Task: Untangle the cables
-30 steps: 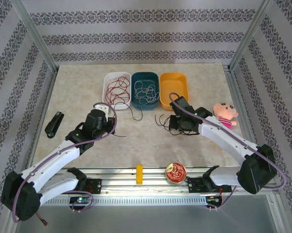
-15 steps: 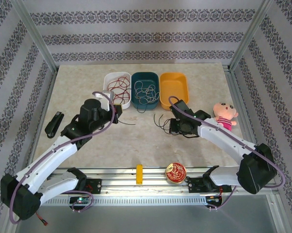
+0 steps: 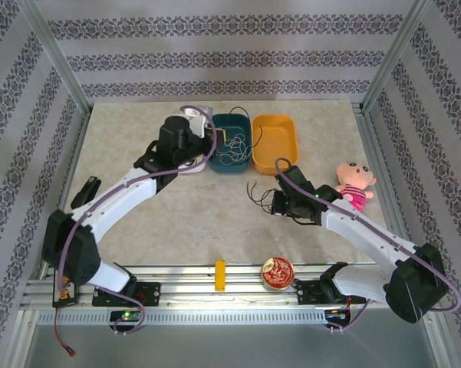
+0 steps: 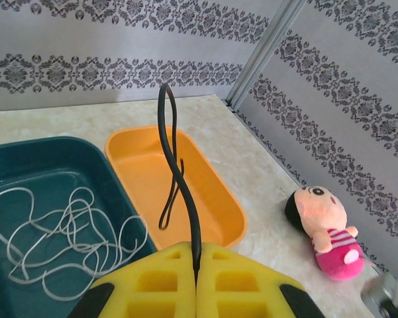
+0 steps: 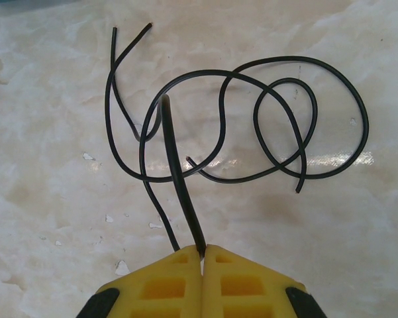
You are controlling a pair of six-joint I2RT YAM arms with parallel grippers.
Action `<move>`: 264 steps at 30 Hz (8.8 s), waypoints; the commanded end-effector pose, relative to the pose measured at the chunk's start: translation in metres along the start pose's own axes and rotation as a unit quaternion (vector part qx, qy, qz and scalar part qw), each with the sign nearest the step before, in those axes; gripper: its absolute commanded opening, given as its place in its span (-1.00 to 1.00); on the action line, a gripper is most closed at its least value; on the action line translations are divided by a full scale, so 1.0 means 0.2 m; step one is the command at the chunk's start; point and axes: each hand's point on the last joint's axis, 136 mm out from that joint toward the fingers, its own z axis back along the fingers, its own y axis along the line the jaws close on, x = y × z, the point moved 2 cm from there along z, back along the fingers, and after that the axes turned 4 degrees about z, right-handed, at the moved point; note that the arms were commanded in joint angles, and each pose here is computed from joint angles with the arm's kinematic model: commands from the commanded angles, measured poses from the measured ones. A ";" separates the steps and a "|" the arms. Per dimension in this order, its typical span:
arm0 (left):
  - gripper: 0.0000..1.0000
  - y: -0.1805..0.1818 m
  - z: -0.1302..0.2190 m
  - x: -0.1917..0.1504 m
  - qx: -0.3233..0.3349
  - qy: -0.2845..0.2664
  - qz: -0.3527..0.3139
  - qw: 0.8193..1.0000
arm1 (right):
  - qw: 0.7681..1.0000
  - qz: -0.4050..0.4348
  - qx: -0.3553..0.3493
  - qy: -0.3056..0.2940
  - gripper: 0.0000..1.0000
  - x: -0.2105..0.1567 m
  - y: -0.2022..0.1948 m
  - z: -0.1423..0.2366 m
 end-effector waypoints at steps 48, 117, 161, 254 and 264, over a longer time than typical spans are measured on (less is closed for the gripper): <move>0.09 0.07 -1.08 -0.45 0.090 0.136 -0.135 0.977 | 0.999 -0.027 0.021 -0.025 -1.00 0.04 0.02 0.00; -0.36 0.22 -0.95 -0.60 0.197 0.251 -0.044 0.947 | 0.999 -0.023 0.019 -0.038 -1.00 0.06 0.02 0.02; -0.66 0.26 -1.03 -0.67 0.198 0.263 -0.054 0.943 | 0.999 -0.025 0.018 -0.039 -1.00 0.07 0.01 0.01; 0.49 0.16 0.18 -0.72 -0.050 -0.008 -0.090 0.995 | 0.935 0.143 0.224 -0.235 -1.00 0.63 0.65 1.06; 0.48 0.16 0.06 -0.84 -0.068 0.038 -0.095 0.992 | 0.950 0.107 0.102 -0.274 -1.00 0.69 0.41 1.07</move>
